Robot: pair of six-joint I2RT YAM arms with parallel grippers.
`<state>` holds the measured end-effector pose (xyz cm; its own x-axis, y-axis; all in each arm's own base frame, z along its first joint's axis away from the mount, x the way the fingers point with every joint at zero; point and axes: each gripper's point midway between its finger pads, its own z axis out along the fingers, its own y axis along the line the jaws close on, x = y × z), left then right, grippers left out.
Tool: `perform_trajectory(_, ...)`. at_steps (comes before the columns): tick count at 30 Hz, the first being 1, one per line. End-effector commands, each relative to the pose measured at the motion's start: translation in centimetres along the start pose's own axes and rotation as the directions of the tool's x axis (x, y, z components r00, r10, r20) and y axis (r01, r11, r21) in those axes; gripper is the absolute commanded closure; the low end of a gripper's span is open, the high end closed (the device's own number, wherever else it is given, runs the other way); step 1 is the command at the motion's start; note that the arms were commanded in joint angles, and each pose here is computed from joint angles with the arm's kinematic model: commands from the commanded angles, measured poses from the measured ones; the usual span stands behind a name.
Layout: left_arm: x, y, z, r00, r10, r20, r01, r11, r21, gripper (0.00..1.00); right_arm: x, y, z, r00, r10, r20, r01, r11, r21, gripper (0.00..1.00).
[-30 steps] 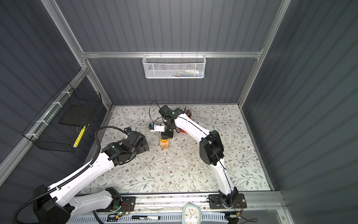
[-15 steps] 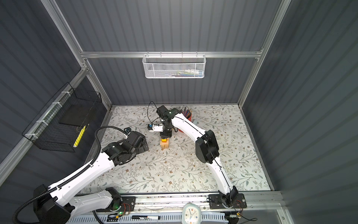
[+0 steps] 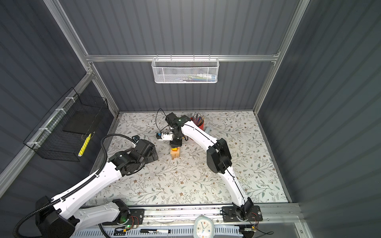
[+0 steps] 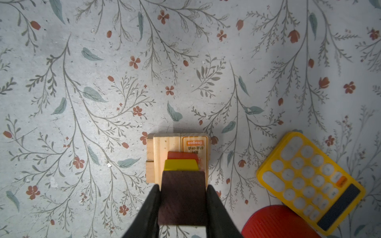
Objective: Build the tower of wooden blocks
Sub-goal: 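Lower the dark brown cube onto the yellow cube and open the right gripper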
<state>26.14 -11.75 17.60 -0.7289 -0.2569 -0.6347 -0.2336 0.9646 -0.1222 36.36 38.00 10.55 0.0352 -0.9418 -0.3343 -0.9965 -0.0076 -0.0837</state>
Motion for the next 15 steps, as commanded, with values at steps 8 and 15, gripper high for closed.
perform_trajectory(8,0.13,0.82,0.10,1.000,-0.004,-0.003,0.004,0.999,-0.034,0.00,0.41,0.17,1.25,0.999,-0.013,-0.039,0.013,1.000,-0.020,0.65)
perform_trajectory(15,-0.06,0.73,0.01,1.000,-0.005,0.003,0.006,0.999,-0.032,0.00,0.33,0.16,1.00,0.999,-0.014,-0.037,0.013,1.000,-0.018,0.56)
